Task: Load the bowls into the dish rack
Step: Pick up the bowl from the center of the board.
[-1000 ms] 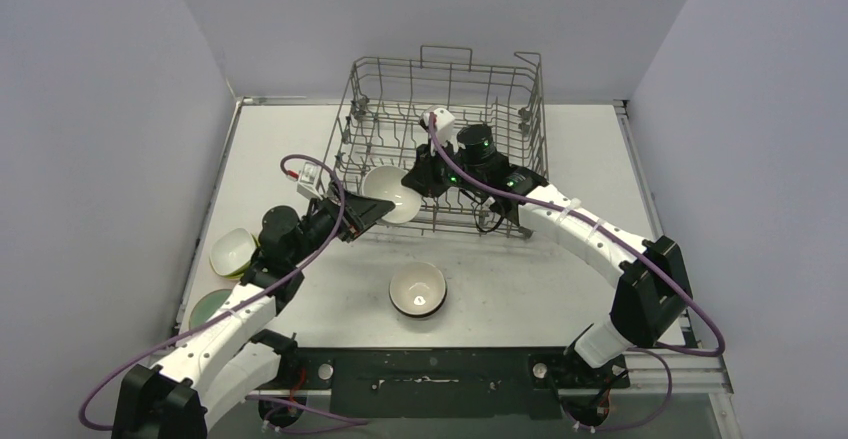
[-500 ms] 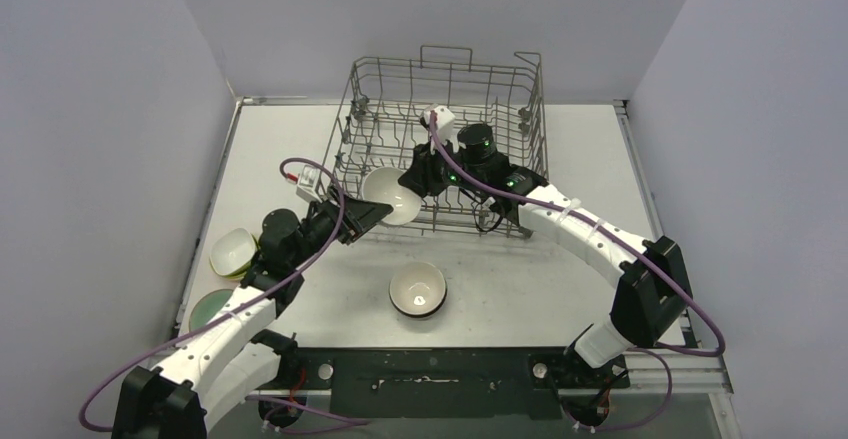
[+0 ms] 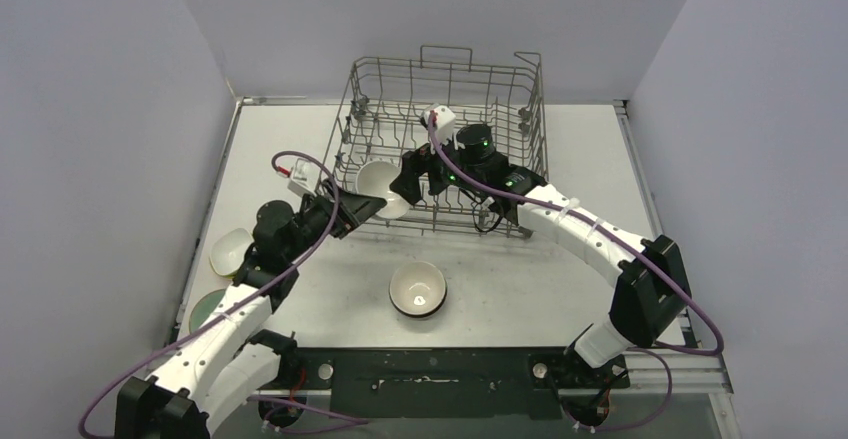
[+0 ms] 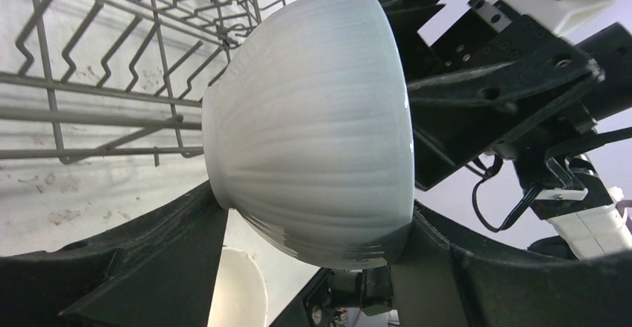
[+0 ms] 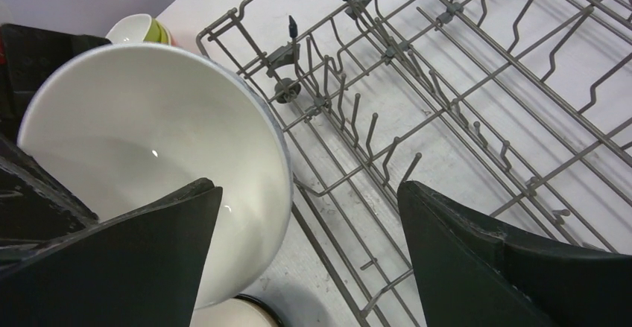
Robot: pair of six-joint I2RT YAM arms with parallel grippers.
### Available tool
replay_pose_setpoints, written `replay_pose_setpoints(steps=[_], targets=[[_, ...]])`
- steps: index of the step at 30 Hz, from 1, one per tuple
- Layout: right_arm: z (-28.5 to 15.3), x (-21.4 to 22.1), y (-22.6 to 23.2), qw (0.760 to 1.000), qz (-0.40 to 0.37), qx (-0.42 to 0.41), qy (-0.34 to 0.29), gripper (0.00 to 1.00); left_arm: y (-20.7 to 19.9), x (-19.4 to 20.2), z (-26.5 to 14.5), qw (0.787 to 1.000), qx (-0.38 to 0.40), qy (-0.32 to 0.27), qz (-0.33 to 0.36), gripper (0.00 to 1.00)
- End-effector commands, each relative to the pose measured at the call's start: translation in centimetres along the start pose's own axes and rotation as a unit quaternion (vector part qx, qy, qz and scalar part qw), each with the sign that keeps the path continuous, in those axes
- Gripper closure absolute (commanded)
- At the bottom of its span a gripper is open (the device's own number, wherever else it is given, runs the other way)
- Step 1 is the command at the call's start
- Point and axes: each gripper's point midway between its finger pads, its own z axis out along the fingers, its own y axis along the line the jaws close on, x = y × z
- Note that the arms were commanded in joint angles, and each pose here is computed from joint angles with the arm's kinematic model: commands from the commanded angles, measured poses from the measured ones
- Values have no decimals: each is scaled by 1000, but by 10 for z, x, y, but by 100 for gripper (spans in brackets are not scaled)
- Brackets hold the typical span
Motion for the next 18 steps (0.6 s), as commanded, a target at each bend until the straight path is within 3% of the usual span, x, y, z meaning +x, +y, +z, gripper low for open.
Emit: replay_pose_setpoints(steps=[1,5,8,18], targets=[[-13,-32,-1,999,-24,21,-43,4,-48,-39,0,996,53,-52,57,61],[-23,-36,-7,997,-25,39,-55,0,-51,-48,5,995,49,-57,66,62],[-31,-39,-9,996,-25,47,-67,7,-50,-56,10,995,43,-62,71,63],[-45,-33,-27,992,-29,92,-78,10,-48,-73,28,993,23,-54,104,64]])
